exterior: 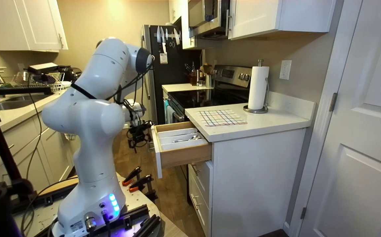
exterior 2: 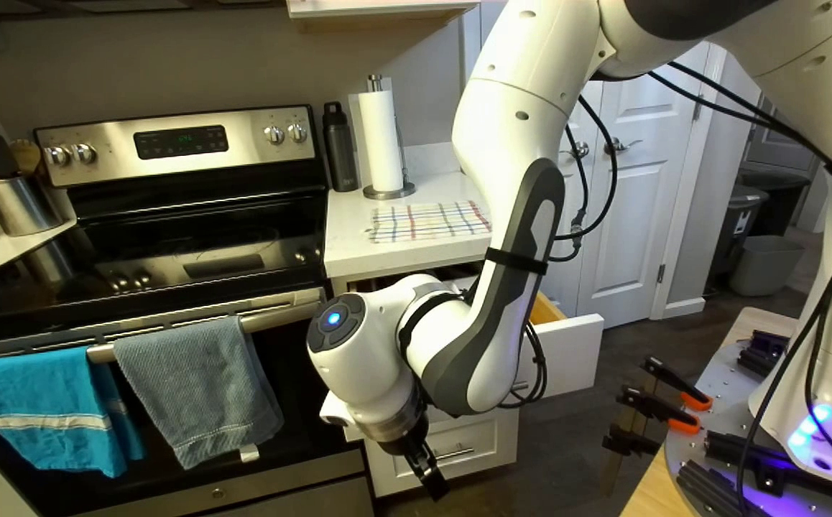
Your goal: Open the topmost drawer.
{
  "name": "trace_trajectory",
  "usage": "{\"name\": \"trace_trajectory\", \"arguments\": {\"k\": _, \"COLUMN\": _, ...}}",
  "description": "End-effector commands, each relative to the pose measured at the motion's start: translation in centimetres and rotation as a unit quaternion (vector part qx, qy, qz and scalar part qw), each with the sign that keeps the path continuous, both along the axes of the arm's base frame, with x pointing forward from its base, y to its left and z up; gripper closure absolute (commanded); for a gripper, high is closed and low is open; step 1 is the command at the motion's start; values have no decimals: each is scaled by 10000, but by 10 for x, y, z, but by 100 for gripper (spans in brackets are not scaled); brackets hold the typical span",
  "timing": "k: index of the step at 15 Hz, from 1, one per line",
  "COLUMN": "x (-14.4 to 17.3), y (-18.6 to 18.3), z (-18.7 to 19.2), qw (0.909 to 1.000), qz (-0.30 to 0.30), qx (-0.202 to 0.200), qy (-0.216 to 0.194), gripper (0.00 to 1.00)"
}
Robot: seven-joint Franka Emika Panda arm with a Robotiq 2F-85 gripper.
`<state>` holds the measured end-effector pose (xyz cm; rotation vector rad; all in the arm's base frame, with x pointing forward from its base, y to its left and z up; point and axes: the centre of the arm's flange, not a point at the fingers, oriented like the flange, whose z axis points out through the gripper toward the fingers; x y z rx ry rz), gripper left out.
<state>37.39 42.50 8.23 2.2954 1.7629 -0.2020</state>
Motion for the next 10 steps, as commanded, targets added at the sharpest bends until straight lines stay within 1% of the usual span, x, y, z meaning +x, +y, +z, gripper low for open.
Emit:
{"name": "trace_trajectory", "arguments": {"k": 1, "x": 2, "y": 5, "z": 30, "qw": 9981, "qz": 209, "qx": 556, "qy": 135, "gripper": 0}}
{"name": "trace_trajectory", "arguments": {"k": 4, "x": 10, "y": 9, "z": 44, "qw": 9950, "qz": 200, "qx": 972, "qy": 85, "gripper": 0}}
{"name": "trace_trajectory", "arguments": {"k": 10, "x": 36, "y": 4, "z": 55, "qw": 9901, "qz": 284, "qx": 1372, "qy": 92, "gripper": 0}}
